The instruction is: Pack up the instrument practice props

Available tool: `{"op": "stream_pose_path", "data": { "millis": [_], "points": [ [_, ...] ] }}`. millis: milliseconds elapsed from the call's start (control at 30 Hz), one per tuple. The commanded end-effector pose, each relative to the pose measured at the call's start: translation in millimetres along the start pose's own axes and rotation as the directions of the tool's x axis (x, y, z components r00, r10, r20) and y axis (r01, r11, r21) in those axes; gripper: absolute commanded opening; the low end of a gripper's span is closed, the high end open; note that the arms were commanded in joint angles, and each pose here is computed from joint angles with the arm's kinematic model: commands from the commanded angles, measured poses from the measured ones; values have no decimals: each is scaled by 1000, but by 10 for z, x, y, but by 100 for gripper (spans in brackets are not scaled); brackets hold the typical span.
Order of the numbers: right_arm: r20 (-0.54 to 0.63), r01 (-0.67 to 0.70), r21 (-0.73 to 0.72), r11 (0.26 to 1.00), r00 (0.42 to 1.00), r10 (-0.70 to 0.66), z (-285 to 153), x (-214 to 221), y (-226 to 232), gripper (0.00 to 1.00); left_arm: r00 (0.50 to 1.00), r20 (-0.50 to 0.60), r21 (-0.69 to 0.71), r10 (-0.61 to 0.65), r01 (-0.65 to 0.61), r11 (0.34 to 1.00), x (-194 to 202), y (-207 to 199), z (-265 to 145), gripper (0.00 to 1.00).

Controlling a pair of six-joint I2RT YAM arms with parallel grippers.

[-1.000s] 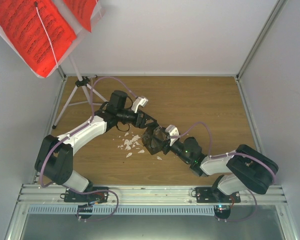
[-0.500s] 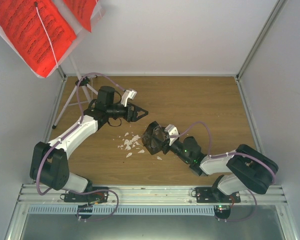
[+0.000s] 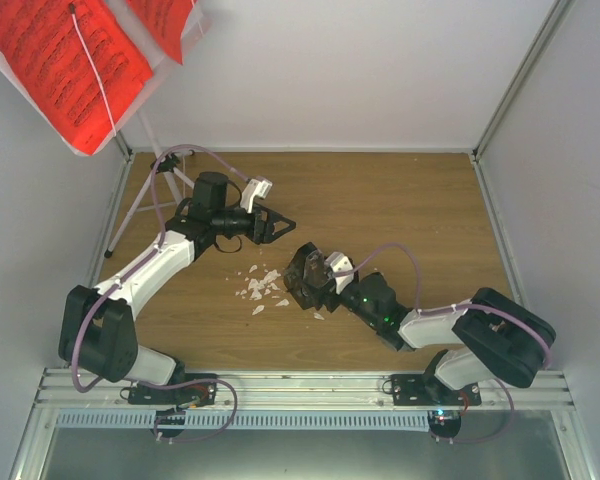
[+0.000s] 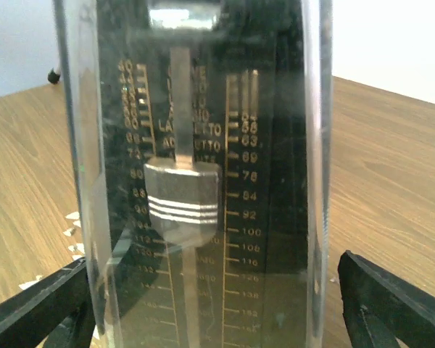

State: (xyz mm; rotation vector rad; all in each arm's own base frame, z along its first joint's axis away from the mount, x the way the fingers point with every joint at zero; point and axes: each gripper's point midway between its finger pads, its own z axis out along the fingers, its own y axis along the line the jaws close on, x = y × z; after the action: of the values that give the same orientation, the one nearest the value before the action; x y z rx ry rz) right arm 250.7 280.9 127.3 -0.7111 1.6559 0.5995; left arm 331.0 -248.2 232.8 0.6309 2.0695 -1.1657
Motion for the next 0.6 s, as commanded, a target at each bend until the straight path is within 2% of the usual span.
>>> {"op": "stream_pose_path", "data": {
  "millis": [0, 67, 100, 133, 567],
  "points": [
    [3, 21, 31, 999, 1000, -21, 20, -46, -33, 91, 999, 26, 0, 46, -46, 999, -53, -48, -75, 77],
    [-1, 27, 42, 999, 1000, -27, 9, -51, -53, 93, 998, 28, -4, 49, -49, 999, -56, -45, -80, 80],
    [-6, 30, 52, 998, 1000, -29, 1, -42, -69, 99, 998, 28, -7, 49, -49, 999, -54, -37, -81, 81],
    [-7, 30, 59, 998, 1000, -30, -7, -48, -83, 99, 998, 28, -9, 50, -50, 999, -58, -43, -84, 82],
    [2, 21, 83, 996, 1000, -21, -192, -131, -130, 100, 997, 37, -58, 69, -67, 996, -67, 11, -117, 90]
  ]
}}
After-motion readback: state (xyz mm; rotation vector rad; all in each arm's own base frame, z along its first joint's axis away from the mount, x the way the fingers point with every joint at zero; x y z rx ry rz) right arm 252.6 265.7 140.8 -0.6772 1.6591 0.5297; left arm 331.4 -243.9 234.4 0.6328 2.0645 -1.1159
